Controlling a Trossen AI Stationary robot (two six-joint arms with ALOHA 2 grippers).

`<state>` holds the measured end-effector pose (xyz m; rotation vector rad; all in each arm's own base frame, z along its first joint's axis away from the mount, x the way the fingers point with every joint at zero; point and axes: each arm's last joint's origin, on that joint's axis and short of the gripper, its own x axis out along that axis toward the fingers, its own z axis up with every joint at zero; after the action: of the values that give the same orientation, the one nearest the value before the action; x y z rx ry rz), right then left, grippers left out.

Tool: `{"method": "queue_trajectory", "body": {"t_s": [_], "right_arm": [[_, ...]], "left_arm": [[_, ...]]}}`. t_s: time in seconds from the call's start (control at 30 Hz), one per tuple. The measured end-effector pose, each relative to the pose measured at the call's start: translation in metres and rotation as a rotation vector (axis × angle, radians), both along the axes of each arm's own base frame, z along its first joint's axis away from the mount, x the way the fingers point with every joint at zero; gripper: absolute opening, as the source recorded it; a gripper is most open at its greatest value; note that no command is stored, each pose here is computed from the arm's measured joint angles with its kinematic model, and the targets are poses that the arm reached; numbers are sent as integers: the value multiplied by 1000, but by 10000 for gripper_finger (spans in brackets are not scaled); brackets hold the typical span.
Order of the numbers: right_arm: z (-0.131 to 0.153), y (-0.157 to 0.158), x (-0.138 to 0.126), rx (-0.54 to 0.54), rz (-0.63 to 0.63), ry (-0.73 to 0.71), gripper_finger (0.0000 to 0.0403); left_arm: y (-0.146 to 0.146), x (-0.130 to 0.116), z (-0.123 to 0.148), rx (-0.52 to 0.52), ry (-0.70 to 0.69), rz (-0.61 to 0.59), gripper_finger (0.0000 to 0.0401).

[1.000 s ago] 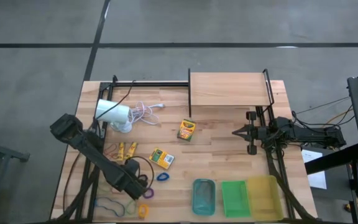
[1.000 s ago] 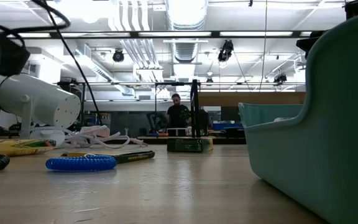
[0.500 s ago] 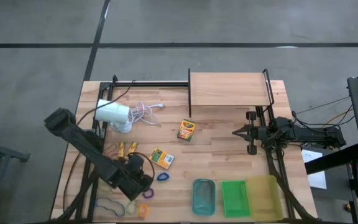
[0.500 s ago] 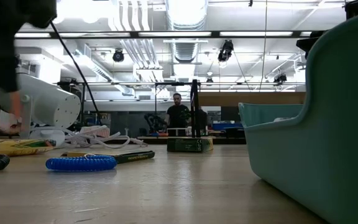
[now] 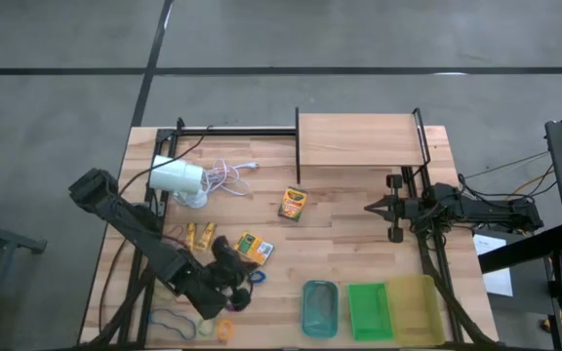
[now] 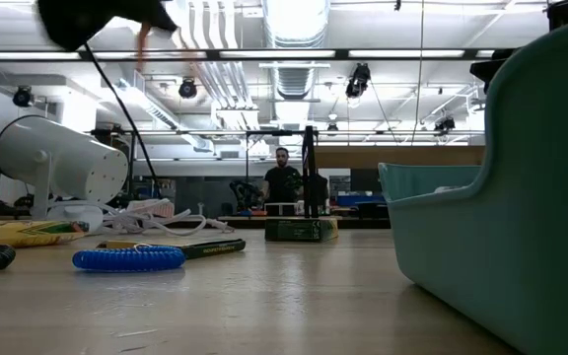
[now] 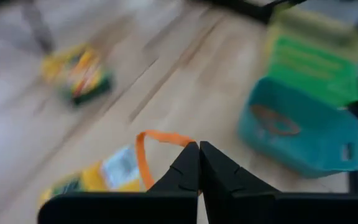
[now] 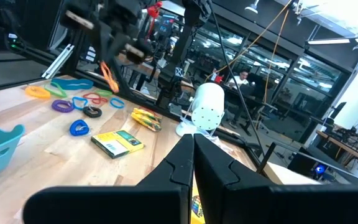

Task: Pick & Place Office Desk Supplies
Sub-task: Put the orange rubber band into the blue bin

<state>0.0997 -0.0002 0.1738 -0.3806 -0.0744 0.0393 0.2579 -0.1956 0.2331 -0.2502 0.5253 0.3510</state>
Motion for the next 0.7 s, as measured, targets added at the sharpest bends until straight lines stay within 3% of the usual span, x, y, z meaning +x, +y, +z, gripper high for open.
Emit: {"method": "queue_trajectory", "body": {"t_s": [0.17, 0.37, 0.7], "right_arm": [[0, 0, 0, 0, 0, 0, 8], [0, 0, 0, 0, 0, 0, 8], [0, 0, 0, 0, 0, 1, 8]], "left_arm": [[-13, 14, 15, 163, -125, -184, 5], [-24, 28, 16, 282, -205, -334, 6], [-25, 60, -7, 307, -268, -544, 6]]}}
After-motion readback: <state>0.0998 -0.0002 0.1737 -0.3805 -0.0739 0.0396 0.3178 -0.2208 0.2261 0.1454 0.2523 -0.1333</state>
